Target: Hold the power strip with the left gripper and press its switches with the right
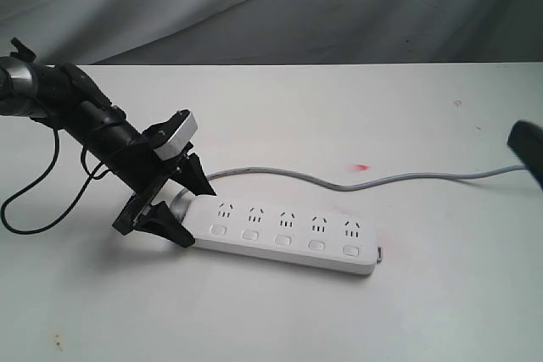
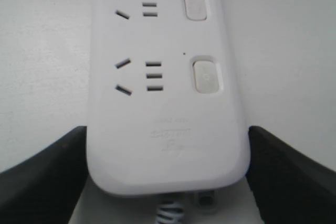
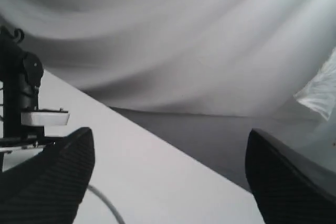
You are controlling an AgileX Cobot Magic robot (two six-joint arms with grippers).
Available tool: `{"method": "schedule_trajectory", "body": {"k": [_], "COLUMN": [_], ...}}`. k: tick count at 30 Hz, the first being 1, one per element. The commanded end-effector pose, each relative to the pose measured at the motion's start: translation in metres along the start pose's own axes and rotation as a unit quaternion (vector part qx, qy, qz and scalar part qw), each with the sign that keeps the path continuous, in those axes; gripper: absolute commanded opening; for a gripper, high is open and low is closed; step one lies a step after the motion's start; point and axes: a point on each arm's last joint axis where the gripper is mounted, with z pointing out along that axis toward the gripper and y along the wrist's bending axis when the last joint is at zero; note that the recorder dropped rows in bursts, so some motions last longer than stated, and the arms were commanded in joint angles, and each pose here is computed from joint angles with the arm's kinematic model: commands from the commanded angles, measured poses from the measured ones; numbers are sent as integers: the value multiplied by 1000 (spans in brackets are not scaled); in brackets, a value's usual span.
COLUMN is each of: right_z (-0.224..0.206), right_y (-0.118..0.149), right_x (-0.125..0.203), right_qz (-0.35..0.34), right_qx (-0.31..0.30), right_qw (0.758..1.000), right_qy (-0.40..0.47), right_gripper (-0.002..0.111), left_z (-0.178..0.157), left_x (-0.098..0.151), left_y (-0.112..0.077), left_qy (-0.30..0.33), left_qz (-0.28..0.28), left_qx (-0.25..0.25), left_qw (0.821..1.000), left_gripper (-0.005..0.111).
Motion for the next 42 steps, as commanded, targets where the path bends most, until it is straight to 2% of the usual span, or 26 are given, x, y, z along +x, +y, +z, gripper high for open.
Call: {"method": "schedule_trajectory", "body": {"k": [1, 4, 7, 8, 10, 17, 22, 31, 35, 42], "right_z": [-1, -1, -1, -1, -1, -12, -17, -27, -35, -45], "right_y": [7, 7, 5, 8, 4, -17, -24, -42, -54, -56], "right_x": [23, 24, 16, 10, -3, -76, -93, -108, -116, -133], "right_qz": [7, 4, -67, 230, 194, 163, 142, 218, 285, 284], "right_qx": [-8, -10, -16, -28, -27, -5, 22, 100, 148, 145], "right_qw": [999, 999, 997, 972, 980, 983, 984, 959, 930, 925], "right_qy": [32, 34, 37, 39, 26, -81, -105, -152, -178, -209], "right_gripper": [72, 72, 72, 3, 3, 3, 3, 3, 3, 3], "left_z": [-3, -3, -3, -3, -3, -3, -3, -3, -3, -3], "left_x": [-2, -2, -2, -2, -2, -2, -2, -2, -2, -2], "left_y": [2, 2, 2, 2, 2, 2, 2, 2, 2, 2], "left_qy": [1, 1, 1, 1, 1, 1, 1, 1, 1, 1], "left_qz": [3, 3, 3, 3, 3, 3, 3, 3, 3, 3], "left_qx": [-8, -8, -8, -8, -8, -8, -8, -8, -8, -8], "left_qw": [1000, 1000, 1000, 1000, 1000, 1000, 1000, 1000, 1000, 1000], "left_gripper": [45, 45, 45, 45, 45, 45, 45, 45, 45, 45]}}
